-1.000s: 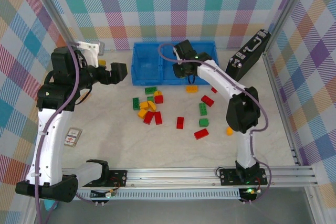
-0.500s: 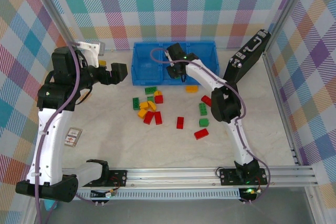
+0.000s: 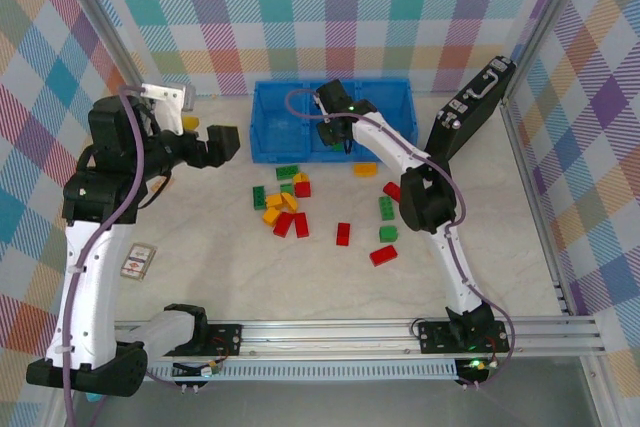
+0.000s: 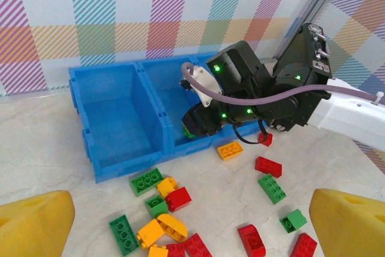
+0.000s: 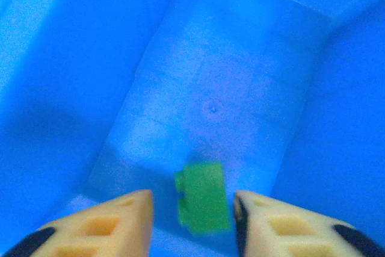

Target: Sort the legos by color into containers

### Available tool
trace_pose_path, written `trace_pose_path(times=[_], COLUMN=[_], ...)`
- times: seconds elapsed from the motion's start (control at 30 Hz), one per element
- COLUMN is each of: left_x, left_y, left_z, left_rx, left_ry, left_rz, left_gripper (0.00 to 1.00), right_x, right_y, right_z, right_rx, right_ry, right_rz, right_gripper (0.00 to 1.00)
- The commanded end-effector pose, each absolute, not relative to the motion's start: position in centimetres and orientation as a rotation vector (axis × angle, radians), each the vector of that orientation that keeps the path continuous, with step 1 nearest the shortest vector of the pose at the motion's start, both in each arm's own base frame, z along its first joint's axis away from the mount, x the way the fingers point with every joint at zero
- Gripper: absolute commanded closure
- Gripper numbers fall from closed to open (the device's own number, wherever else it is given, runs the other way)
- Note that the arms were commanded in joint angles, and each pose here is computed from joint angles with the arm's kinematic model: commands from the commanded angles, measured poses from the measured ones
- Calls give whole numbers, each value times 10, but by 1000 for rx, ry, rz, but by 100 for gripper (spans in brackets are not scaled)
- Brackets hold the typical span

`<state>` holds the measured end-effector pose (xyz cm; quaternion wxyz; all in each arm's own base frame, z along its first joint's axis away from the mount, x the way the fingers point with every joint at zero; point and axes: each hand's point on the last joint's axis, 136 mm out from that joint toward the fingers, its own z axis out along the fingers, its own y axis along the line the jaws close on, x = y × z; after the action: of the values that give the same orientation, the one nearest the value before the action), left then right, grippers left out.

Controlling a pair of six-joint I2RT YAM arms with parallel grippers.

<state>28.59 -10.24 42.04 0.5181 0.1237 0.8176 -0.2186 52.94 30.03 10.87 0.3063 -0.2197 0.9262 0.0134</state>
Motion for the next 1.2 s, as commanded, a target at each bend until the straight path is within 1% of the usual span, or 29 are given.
trace_pose_path(times=[0.0, 0.17, 0.33, 0.53, 0.57, 0.73, 0.83, 0.97, 1.17], left_x=[278, 273, 269, 265, 265, 265, 267, 269, 274], left_y=[-108, -108, -108, -108, -109, -111, -112, -112, -112], left_z=[422, 425, 427, 430, 430, 428, 427, 424, 421], left_rx=[332, 336, 339, 342, 343, 349, 349, 347, 343], left_ry=[1943, 1927, 1913, 1901, 1901, 1905, 1911, 1922, 1939], left_rz=[-535, -533, -534, -542, -541, -550, -555, -553, -549], left_gripper=[0, 0, 0, 0, 0, 0, 0, 0, 0], right_x=[528, 512, 466, 404, 394, 358, 351, 353, 365], right_y=[300, 290, 265, 215, 205, 162, 144, 132, 132], right_z=[119, 150, 172, 161, 156, 134, 128, 125, 106], right_rx=[-572, -554, -512, -457, -442, -329, -264, -231, -263], right_ry=[2437, 2429, 2454, 2541, 2566, 2663, 2688, 2716, 2788], right_rz=[32, 38, 70, -5, -24, -63, -50, 16, 69], right_gripper=[52, 49, 42, 35, 32, 31, 31, 29, 26])
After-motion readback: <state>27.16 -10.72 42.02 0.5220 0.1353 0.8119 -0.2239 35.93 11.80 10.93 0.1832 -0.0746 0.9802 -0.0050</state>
